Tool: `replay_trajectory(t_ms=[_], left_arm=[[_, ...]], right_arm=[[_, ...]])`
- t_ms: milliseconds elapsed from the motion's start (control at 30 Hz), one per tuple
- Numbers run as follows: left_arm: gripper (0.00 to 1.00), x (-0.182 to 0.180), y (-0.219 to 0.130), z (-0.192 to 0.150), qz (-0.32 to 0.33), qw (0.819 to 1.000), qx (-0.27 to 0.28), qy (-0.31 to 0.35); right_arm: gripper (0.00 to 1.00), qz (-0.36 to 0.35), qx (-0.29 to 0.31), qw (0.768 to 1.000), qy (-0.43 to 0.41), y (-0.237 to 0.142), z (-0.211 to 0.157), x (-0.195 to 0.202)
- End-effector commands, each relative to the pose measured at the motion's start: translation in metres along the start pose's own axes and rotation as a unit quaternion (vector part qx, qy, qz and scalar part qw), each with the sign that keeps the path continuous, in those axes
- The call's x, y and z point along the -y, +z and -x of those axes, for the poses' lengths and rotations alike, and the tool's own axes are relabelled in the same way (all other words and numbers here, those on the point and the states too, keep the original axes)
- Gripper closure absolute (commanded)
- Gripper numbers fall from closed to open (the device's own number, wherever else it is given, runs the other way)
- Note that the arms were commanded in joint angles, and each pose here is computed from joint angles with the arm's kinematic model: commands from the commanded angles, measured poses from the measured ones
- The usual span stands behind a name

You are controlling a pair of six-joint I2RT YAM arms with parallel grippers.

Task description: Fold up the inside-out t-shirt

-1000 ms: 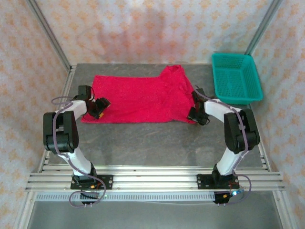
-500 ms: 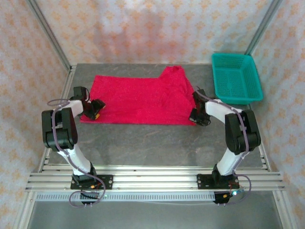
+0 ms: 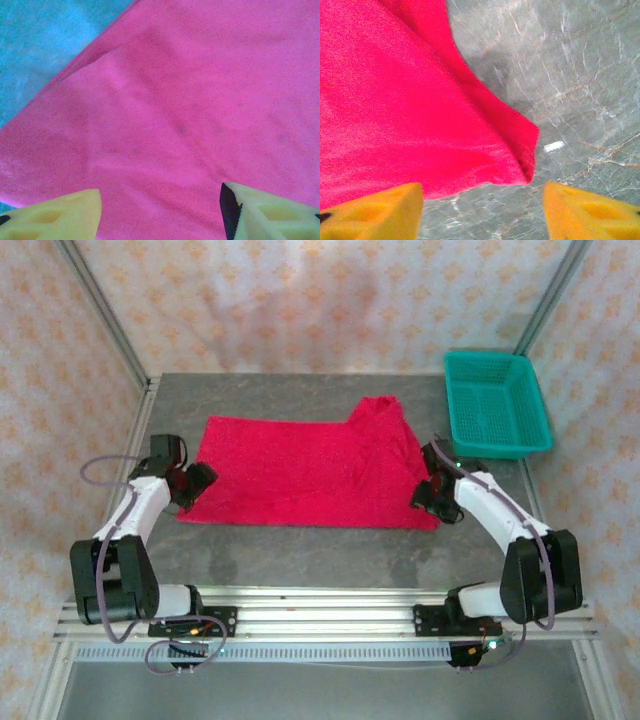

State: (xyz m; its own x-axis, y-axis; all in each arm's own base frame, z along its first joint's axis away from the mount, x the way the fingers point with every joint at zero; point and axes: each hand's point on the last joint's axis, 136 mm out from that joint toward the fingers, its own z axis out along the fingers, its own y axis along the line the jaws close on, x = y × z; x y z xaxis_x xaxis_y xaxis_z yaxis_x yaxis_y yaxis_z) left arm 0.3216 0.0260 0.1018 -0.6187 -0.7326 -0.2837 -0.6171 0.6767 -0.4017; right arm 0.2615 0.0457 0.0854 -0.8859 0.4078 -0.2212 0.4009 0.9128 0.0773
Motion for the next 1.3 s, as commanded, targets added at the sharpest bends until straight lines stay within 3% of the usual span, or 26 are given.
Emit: replay_trajectory(t_ms=[0, 200, 333, 567, 800, 1067, 1267], left_arm=[[0.34, 0.041, -0.021, 0.016, -0.013, 0.998, 0.025, 0.061], [0.35, 0.109, 0.017, 0.037, -0.058, 0.996, -0.005, 0.065], [0.36, 0.116, 0.061, 0.043, -0.050, 0.997, -0.033, 0.051], [0.36, 0.070, 0.112, 0.023, 0.012, 0.997, -0.056, 0.042], [0.36, -0.005, 0.136, -0.016, 0.062, 0.992, -0.106, -0.025], [0.36, -0.047, 0.099, -0.042, 0.069, 0.991, -0.103, -0.043], [0.36, -0.031, 0.084, -0.021, 0.058, 0.994, -0.081, -0.034]], right_arm=[[0.30, 0.044, 0.048, 0.998, 0.020, -0.026, 0.037, -0.026], [0.31, 0.159, 0.056, 0.985, 0.025, -0.028, 0.091, -0.129], [0.34, 0.178, 0.018, 0.983, 0.036, 0.016, 0.106, -0.167], [0.35, 0.113, -0.042, 0.992, 0.046, 0.092, 0.078, -0.147], [0.35, 0.074, -0.063, 0.994, 0.051, 0.105, 0.033, -0.103], [0.35, 0.047, -0.095, 0.993, 0.049, 0.104, -0.028, -0.055], [0.34, 0.060, -0.057, 0.996, 0.025, 0.077, -0.001, -0.067]])
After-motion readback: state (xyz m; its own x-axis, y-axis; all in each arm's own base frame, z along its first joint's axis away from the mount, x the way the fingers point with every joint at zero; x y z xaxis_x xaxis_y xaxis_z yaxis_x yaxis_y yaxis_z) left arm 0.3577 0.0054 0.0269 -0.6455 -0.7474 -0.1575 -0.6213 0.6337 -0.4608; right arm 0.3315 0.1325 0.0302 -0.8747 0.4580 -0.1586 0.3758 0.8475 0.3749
